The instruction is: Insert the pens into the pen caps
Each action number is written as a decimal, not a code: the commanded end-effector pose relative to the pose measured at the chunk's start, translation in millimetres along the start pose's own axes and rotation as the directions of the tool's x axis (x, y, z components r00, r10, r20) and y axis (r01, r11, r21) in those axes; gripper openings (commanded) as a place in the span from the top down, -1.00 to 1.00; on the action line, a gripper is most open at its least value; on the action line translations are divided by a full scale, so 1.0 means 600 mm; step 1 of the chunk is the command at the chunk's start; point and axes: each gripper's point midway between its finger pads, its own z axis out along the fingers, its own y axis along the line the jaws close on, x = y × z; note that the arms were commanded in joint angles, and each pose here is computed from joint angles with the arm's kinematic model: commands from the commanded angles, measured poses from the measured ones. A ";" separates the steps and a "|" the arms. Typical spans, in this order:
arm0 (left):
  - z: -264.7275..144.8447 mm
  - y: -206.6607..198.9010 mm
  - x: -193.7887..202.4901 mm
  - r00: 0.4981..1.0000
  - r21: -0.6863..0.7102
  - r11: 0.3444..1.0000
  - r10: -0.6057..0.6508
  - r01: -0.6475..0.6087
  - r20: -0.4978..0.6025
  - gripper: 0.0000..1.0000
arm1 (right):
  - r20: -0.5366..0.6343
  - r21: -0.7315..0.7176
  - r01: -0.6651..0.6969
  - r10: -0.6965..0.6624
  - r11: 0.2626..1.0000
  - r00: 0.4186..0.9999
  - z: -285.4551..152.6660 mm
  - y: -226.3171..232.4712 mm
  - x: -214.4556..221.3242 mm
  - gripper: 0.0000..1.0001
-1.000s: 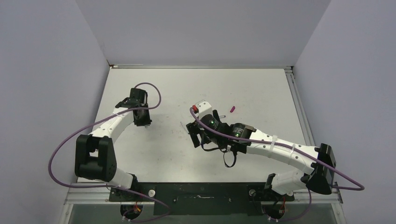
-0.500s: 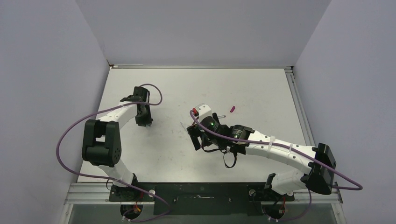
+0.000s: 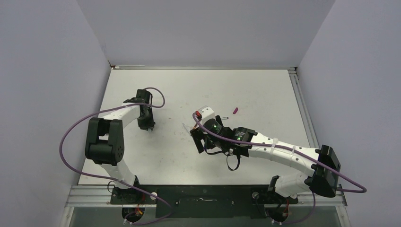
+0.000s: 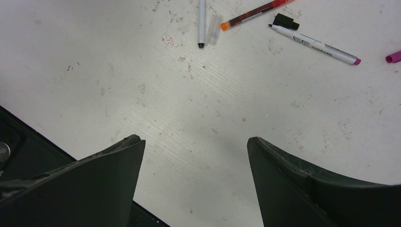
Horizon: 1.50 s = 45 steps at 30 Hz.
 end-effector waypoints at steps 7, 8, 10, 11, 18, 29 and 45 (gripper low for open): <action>0.014 -0.004 0.005 1.000 0.023 1.000 -0.002 0.003 -0.022 0.39 | 0.041 -0.001 -0.012 0.012 1.000 0.999 -0.012 -0.006 -0.017 -0.64; 0.013 -0.005 0.005 1.000 0.025 1.000 -0.002 0.003 -0.021 0.37 | 0.040 -0.001 -0.012 0.012 1.000 0.999 -0.011 -0.005 -0.017 -0.64; 0.010 -0.004 0.005 1.000 0.025 1.000 -0.003 0.003 -0.018 0.33 | 0.040 0.001 -0.012 0.012 1.000 0.999 -0.012 -0.005 -0.019 -0.64; 0.008 -0.003 0.005 1.000 0.026 1.000 -0.004 0.005 -0.016 0.31 | 0.042 -0.001 -0.012 0.012 1.000 0.999 -0.013 -0.005 -0.021 -0.64; -0.028 -0.002 -0.014 0.999 0.046 0.999 -0.015 0.013 0.040 0.17 | 0.046 0.007 -0.010 0.010 1.000 0.999 -0.017 -0.007 -0.028 -0.64; -0.127 -0.027 -0.043 0.984 0.189 0.982 -0.036 0.002 0.177 0.01 | 0.054 0.041 0.021 -0.023 0.999 0.998 -0.016 -0.013 -0.058 -0.66; -0.275 -0.085 -0.020 0.901 0.476 0.868 -0.084 -0.144 0.426 -0.14 | -0.020 0.015 0.133 -0.133 0.991 0.991 0.046 0.004 -0.110 -0.48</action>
